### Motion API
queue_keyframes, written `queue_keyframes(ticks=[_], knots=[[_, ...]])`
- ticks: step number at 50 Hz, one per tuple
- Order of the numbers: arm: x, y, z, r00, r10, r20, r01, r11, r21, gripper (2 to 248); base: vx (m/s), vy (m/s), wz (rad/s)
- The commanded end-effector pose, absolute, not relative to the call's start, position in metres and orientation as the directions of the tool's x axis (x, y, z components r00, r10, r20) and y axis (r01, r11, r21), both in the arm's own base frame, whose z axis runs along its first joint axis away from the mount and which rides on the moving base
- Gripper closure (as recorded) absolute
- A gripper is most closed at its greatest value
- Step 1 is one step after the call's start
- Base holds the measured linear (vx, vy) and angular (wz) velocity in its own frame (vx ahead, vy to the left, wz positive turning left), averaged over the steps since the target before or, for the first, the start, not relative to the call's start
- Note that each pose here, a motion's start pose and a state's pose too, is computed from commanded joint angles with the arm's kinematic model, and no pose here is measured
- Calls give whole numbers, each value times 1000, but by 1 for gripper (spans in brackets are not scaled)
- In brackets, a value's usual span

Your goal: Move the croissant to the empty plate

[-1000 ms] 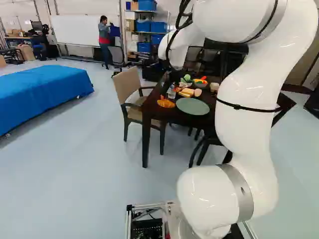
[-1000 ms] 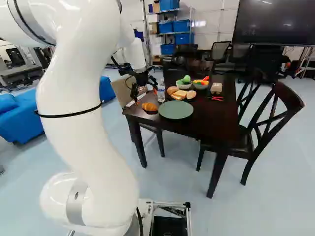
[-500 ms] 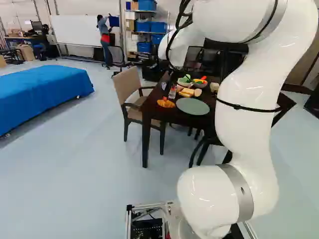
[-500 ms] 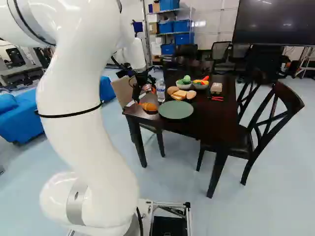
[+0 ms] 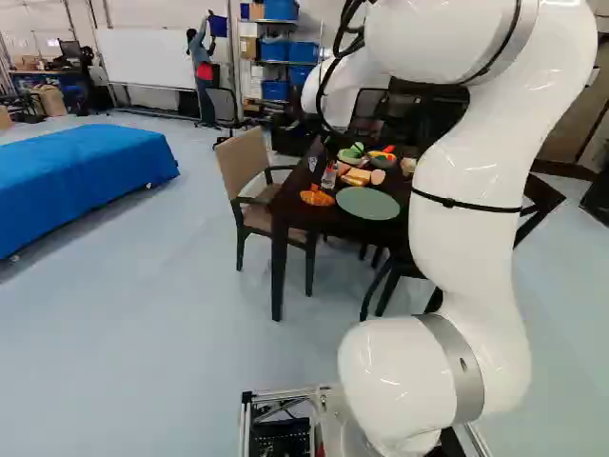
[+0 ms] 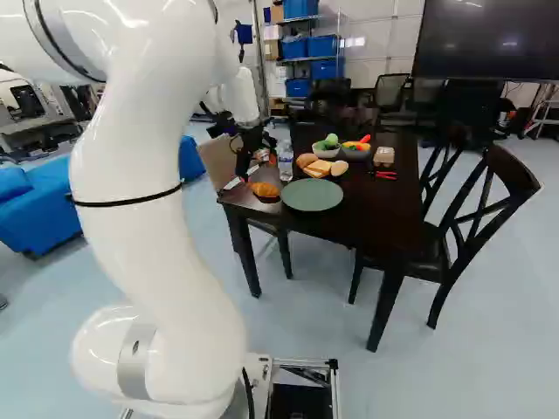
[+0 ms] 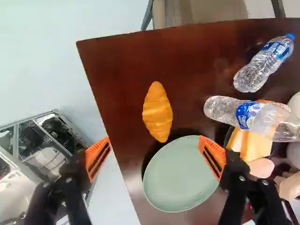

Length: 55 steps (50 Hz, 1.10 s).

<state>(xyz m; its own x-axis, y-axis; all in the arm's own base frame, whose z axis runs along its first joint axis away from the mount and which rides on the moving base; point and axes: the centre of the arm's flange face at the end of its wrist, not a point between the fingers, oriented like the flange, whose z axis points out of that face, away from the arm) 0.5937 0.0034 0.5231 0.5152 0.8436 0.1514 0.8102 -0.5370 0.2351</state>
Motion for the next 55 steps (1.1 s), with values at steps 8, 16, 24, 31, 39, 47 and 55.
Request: queue_keyframes(ticks=[8, 16, 24, 31, 39, 47, 55], knots=[[602, 3, 523, 514, 844, 154, 809, -537, 240, 3, 0, 0, 0], [609, 3, 523, 514, 843, 157, 807, -538, 243, 3, 0, 0, 0], [611, 3, 518, 515, 843, 153, 809, -538, 238, 3, 0, 0, 0], [614, 3, 509, 517, 843, 146, 812, -538, 227, 3, 0, 0, 0], [618, 3, 498, 520, 843, 137, 816, -538, 213, 3, 0, 0, 0], [622, 3, 487, 522, 843, 128, 819, -538, 199, 3, 0, 0, 0], [626, 3, 475, 524, 843, 119, 823, -538, 184, 3, 0, 0, 0]])
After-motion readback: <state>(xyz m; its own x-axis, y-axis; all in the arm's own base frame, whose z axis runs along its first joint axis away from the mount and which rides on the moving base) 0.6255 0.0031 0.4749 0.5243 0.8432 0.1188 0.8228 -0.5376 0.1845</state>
